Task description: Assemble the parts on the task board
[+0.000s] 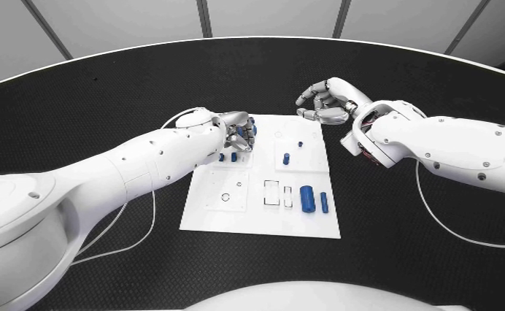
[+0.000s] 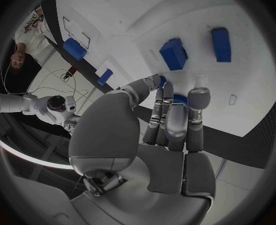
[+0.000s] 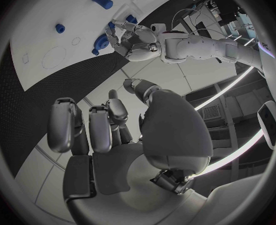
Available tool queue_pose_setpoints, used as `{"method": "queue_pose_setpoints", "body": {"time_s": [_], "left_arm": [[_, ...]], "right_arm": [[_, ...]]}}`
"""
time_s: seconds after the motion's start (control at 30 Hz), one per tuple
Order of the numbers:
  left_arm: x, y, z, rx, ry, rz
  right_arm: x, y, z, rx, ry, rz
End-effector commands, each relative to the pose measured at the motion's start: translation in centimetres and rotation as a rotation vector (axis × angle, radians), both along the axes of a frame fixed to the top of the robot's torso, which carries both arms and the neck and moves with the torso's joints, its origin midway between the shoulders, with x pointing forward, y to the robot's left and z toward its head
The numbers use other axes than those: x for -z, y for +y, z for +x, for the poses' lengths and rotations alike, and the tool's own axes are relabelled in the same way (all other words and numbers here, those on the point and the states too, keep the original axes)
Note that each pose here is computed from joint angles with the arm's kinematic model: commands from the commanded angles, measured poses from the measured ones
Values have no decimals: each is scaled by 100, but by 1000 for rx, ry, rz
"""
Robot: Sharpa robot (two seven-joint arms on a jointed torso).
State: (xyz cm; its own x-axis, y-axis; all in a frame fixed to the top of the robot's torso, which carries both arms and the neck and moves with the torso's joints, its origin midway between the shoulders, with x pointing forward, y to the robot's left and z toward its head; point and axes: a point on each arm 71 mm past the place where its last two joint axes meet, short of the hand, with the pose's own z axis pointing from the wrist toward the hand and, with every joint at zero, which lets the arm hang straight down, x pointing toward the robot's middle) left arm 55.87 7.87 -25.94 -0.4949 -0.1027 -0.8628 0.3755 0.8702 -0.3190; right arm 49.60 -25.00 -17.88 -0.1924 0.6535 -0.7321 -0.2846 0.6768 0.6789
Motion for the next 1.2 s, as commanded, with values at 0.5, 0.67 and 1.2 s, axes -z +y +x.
{"method": "queue_pose_setpoints", "body": {"time_s": [0.5,0.67,1.2], "left_arm": [[38,-22,2,-3,9,24],[50,-25,1,-5,12,28],[80,-39,0,-16,16,36]], "right_arm": [[1,1,0,-1,1,0],[1,1,0,-1,1,0],[1,-1,0,-1,1,0]]}}
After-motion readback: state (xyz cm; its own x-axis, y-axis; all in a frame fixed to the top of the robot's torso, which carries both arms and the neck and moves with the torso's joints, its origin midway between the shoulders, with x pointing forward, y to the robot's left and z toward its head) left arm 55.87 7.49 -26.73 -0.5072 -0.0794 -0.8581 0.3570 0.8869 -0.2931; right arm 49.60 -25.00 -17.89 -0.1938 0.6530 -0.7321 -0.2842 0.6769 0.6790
